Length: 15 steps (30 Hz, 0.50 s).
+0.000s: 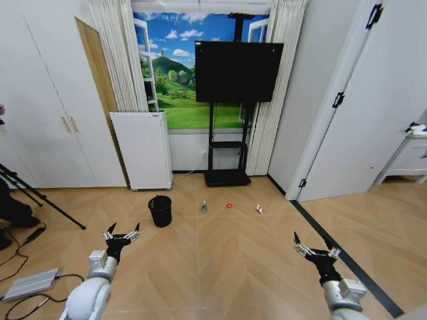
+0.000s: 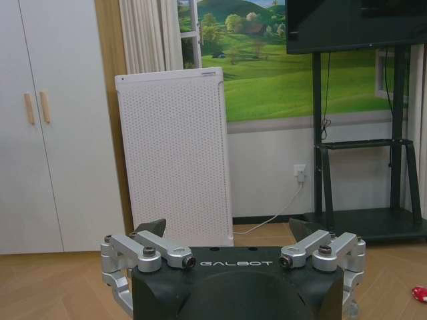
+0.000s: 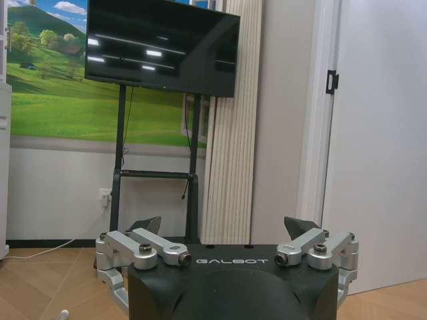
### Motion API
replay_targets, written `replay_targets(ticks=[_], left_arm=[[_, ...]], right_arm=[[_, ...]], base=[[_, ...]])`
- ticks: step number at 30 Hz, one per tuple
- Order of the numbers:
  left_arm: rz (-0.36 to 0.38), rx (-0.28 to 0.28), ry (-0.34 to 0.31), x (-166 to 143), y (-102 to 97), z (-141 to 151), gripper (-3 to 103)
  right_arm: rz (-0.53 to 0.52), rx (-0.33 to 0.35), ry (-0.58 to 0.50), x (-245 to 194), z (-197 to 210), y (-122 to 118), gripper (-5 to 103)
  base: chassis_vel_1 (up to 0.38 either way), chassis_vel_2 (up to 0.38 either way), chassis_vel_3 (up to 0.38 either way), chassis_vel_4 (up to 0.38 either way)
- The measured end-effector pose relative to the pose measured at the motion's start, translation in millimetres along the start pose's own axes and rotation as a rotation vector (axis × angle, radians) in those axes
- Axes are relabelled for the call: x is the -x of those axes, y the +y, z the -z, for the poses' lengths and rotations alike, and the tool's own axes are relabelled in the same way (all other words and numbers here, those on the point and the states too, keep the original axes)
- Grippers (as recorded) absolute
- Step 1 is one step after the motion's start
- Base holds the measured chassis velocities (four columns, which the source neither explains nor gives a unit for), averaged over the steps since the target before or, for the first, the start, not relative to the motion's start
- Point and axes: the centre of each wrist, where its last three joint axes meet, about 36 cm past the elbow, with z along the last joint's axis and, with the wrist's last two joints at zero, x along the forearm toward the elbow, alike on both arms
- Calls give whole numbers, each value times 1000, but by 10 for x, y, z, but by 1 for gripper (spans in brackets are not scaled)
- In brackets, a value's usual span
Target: Pick up the trash bin and place the garbage on the floor into it.
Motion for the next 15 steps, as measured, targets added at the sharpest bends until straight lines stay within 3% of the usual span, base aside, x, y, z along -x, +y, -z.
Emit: replay_targets(ticks=[15], left_arm=[[-2,-1,3,8,-14,-17,100]], right_arm=[[11,4,2,-7,-33,0,100]], base=[[-108,113,113,-111]])
